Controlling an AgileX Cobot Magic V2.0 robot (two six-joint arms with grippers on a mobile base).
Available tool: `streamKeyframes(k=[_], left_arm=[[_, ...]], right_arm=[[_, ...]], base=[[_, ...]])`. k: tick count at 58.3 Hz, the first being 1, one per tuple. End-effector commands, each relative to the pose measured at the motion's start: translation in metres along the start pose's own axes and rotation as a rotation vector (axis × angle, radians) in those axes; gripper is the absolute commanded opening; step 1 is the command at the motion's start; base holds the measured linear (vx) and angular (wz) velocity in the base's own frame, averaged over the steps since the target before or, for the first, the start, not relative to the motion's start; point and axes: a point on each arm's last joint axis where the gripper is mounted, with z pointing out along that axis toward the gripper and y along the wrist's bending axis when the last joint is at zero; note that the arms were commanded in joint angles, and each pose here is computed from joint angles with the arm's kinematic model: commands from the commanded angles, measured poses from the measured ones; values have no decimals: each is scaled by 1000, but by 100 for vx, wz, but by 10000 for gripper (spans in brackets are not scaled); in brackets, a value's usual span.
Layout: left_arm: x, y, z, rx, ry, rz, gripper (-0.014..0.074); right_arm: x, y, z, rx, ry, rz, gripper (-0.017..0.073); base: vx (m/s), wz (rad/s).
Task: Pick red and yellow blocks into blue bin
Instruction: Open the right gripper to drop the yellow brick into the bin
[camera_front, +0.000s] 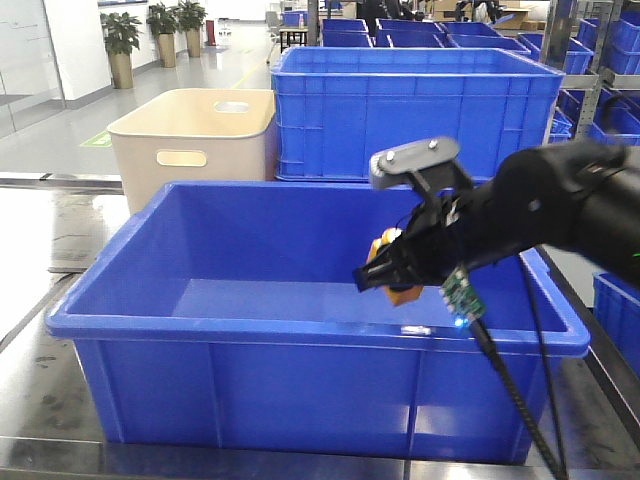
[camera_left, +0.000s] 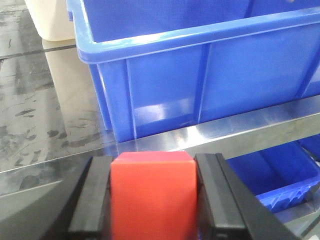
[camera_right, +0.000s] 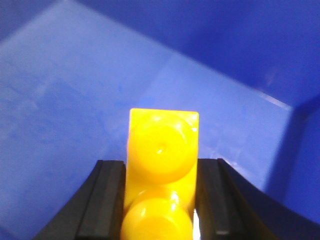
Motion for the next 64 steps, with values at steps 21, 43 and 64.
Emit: streamKeyframes(k=[21, 43, 64], left_arm=[[-14, -1, -2, 6, -98, -12, 237], [-14, -1, -2, 6, -98, -12, 237], [-14, -1, -2, 6, -98, -12, 237]], right_arm=[[-28, -5, -57, 46, -237, -17, 592], [25, 7, -168, 25, -390, -25, 540], [147, 25, -194, -5, -312, 3, 540]], base=[[0, 0], [0, 0], [0, 0]])
